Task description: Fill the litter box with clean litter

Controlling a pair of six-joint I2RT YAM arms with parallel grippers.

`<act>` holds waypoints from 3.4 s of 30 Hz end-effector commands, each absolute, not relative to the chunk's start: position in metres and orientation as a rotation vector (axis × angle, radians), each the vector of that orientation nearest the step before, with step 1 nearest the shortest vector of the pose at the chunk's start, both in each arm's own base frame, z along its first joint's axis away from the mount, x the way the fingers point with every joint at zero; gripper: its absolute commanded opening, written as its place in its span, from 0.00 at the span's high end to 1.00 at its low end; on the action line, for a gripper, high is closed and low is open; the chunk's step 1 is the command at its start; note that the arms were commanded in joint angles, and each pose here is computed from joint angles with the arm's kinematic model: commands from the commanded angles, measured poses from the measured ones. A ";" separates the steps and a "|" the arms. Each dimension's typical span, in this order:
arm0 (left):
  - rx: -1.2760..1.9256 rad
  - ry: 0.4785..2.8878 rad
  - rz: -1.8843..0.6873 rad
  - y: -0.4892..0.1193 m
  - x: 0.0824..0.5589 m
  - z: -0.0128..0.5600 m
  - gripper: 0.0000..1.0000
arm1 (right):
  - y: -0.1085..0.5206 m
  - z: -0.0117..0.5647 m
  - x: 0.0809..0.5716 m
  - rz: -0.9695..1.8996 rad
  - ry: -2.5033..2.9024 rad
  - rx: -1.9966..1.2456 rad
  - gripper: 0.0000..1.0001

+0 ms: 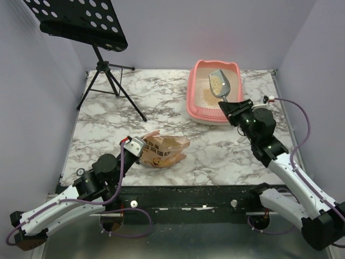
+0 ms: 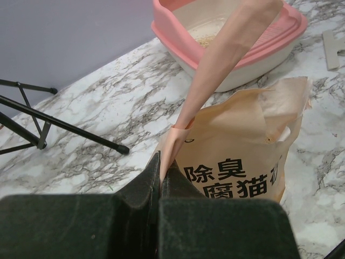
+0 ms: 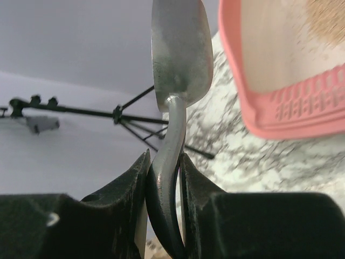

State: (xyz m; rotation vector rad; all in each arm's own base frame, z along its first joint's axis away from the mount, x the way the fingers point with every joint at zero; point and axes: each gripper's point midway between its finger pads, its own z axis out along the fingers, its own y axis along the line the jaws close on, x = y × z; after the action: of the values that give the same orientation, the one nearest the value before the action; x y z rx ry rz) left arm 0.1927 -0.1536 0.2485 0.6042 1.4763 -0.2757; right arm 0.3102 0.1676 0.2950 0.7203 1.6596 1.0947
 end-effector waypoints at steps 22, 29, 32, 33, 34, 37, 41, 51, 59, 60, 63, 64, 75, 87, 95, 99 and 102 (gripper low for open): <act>0.505 1.388 -0.348 -0.152 0.191 0.286 1.00 | 0.104 0.225 0.410 0.216 2.227 0.163 0.99; 0.515 1.397 -0.346 -0.154 0.192 0.284 1.00 | 0.101 0.209 0.407 0.115 2.398 -0.031 0.99; 0.518 1.401 -0.345 -0.155 0.192 0.282 1.00 | 0.106 0.210 0.404 0.132 2.441 -0.127 0.99; 0.521 1.401 -0.344 -0.156 0.192 0.282 1.00 | 0.107 0.213 0.404 0.134 2.446 -0.148 0.99; 0.523 1.404 -0.343 -0.156 0.192 0.282 1.00 | 0.108 0.214 0.403 0.134 2.457 -0.175 0.99; 0.530 1.415 -0.336 -0.157 0.193 0.279 1.00 | 0.106 0.222 0.404 0.116 2.458 -0.206 0.99; 0.525 1.424 -0.320 -0.154 0.194 0.277 1.00 | 0.111 0.228 0.400 0.117 2.477 -0.266 0.99; 0.536 1.429 -0.323 -0.157 0.195 0.276 1.00 | 0.099 0.245 0.392 -0.052 2.442 -0.219 0.99; 0.542 1.434 -0.316 -0.157 0.195 0.274 1.00 | 0.136 0.288 0.363 0.162 2.260 -0.246 0.99; 0.545 1.434 -0.320 -0.158 0.195 0.274 1.00 | 0.137 0.294 0.356 0.188 2.241 -0.242 0.99; 0.552 1.437 -0.316 -0.159 0.195 0.273 1.00 | 0.140 0.291 0.333 0.257 2.238 -0.257 0.99; 0.553 1.438 -0.313 -0.159 0.195 0.272 1.00 | 0.141 0.288 0.325 0.286 2.235 -0.264 0.99; 0.511 1.447 -0.243 -0.144 0.201 0.273 1.00 | 0.178 0.223 0.228 0.781 2.276 -0.364 0.99; 0.527 1.448 -0.229 -0.145 0.202 0.269 1.00 | 0.199 0.143 0.232 0.989 2.205 -0.180 0.99; 0.557 1.443 -0.248 -0.150 0.200 0.266 1.00 | 0.204 0.116 0.262 0.960 2.257 -0.150 0.91; 0.559 1.443 -0.248 -0.151 0.200 0.266 1.00 | 0.208 0.101 0.279 0.966 2.292 -0.135 0.64; 0.563 1.449 -0.241 -0.151 0.201 0.264 1.00 | 0.207 0.094 0.288 0.949 2.311 -0.146 0.48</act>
State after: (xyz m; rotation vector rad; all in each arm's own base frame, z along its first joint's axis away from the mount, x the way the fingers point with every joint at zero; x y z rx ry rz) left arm 0.1981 -0.1540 0.2440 0.6143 1.4943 -0.2369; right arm 0.2677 0.2016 0.0863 -0.1140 2.3638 0.9318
